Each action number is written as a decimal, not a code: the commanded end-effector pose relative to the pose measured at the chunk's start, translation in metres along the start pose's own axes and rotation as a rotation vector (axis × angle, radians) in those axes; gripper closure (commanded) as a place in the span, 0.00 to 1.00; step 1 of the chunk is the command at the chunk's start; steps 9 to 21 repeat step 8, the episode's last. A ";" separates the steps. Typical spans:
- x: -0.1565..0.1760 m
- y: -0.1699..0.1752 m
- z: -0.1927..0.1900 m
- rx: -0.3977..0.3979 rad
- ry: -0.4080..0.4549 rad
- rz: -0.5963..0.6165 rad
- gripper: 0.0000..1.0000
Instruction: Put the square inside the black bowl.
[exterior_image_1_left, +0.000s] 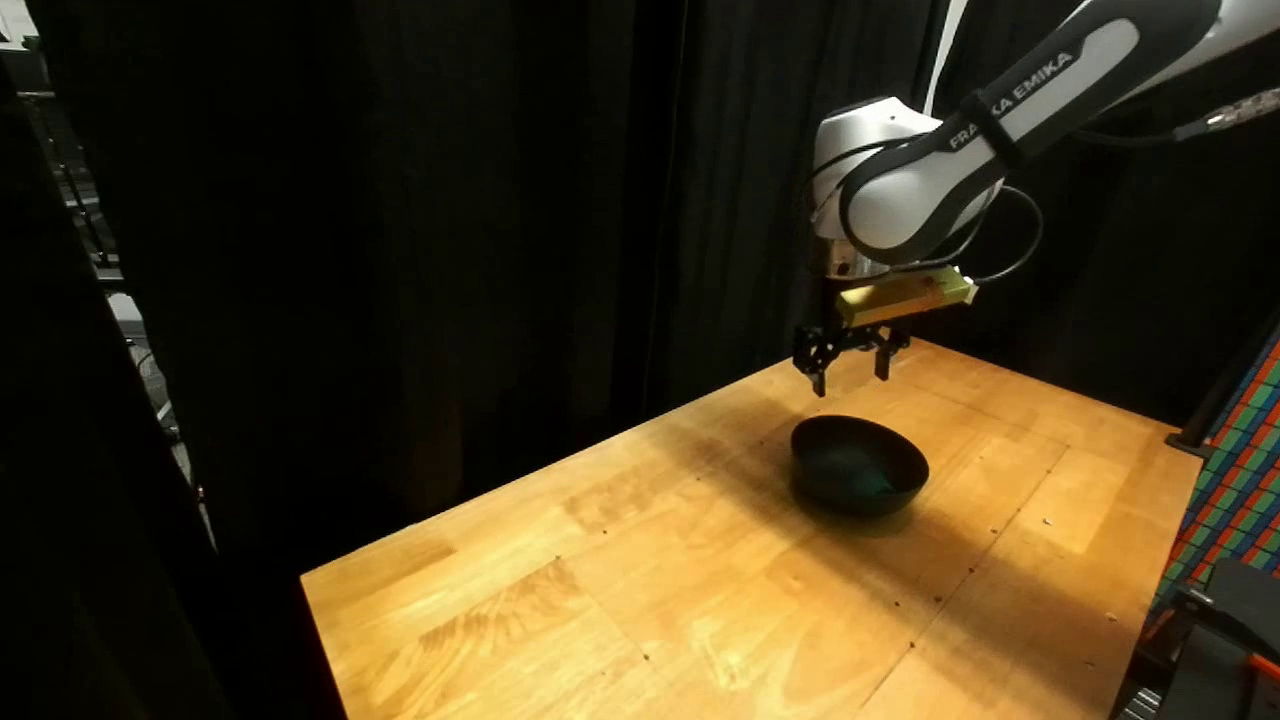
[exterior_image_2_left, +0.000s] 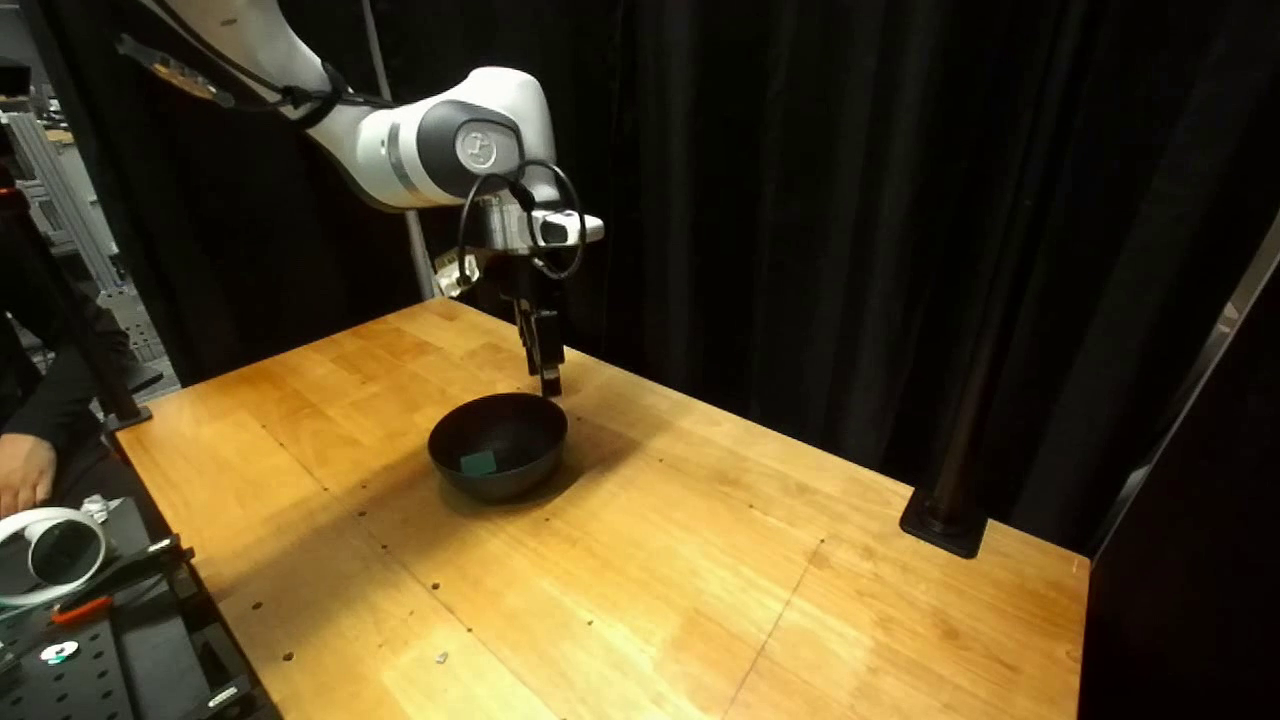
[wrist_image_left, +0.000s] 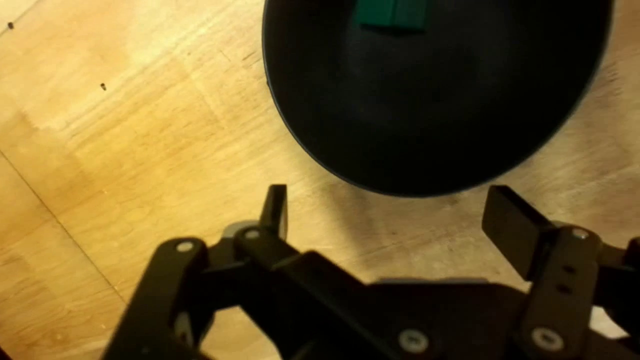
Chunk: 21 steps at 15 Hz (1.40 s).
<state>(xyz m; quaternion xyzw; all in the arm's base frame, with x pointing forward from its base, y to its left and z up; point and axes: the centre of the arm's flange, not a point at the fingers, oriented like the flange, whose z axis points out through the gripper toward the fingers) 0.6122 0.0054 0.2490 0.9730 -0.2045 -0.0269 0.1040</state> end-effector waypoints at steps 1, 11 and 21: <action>-0.031 0.022 -0.081 0.161 0.057 -0.071 0.00; -0.053 0.016 -0.155 0.317 0.112 -0.177 0.00; -0.053 0.016 -0.155 0.317 0.112 -0.177 0.00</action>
